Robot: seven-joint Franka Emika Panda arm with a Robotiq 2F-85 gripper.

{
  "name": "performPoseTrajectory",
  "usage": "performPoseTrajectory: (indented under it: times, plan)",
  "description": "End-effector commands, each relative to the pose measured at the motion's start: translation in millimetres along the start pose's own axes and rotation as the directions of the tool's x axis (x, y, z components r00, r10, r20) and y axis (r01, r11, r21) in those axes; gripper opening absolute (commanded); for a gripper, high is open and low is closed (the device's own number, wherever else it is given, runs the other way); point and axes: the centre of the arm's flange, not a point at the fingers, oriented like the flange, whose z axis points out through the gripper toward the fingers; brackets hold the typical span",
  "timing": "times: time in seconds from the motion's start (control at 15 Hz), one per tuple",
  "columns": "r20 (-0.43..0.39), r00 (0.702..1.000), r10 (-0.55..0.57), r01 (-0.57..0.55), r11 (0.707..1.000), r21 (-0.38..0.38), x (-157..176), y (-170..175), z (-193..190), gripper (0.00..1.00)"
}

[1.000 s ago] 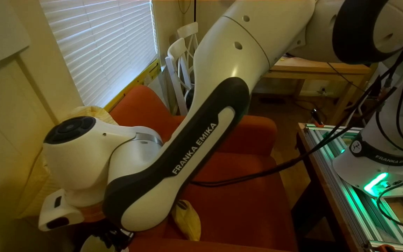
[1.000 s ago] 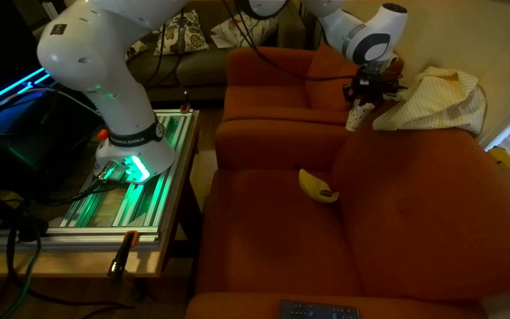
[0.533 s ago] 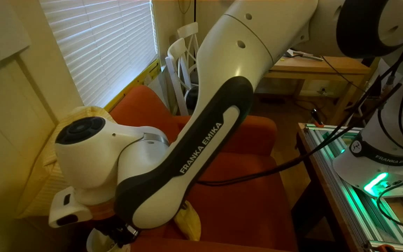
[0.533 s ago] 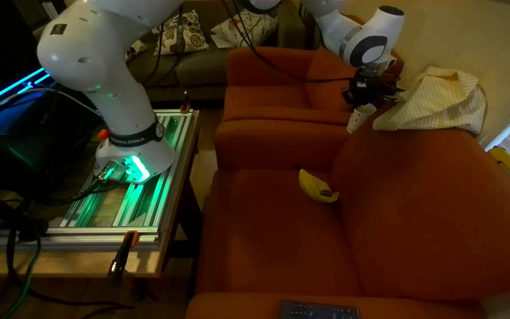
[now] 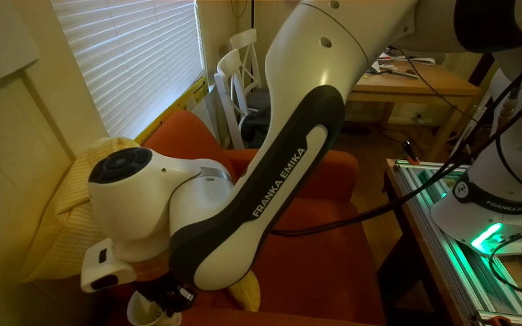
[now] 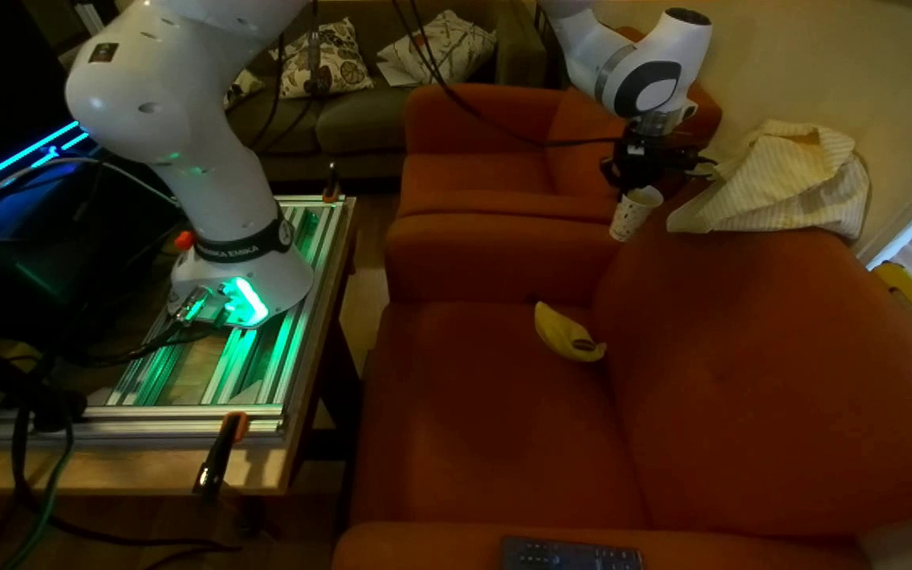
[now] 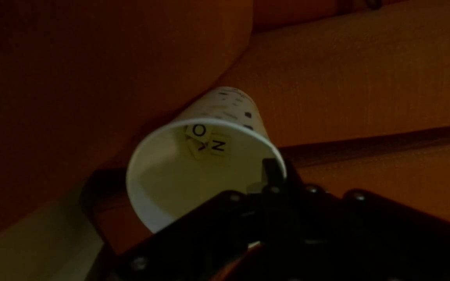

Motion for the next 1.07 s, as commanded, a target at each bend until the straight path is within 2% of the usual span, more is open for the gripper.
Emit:
performPoseTrajectory:
  times: [0.0, 0.4, 0.47, 0.6, 1.0]
  plan:
    - [0.002, 1.0, -0.015, 0.015, 1.0, 0.004, -15.1, -22.5, -11.3, 0.01]
    - [0.017, 1.0, -0.013, 0.012, 1.0, 0.017, -21.7, -30.4, -8.0, 0.01]
    - [0.02, 1.0, -0.007, 0.007, 1.0, 0.017, -21.8, -31.1, -6.7, 0.22]
    - [0.021, 1.0, -0.006, 0.006, 1.0, 0.017, -22.7, -30.3, -5.7, 0.34]
    - [0.03, 1.0, 0.0, -0.001, 1.0, 0.028, -27.3, -30.3, -1.1, 0.78]
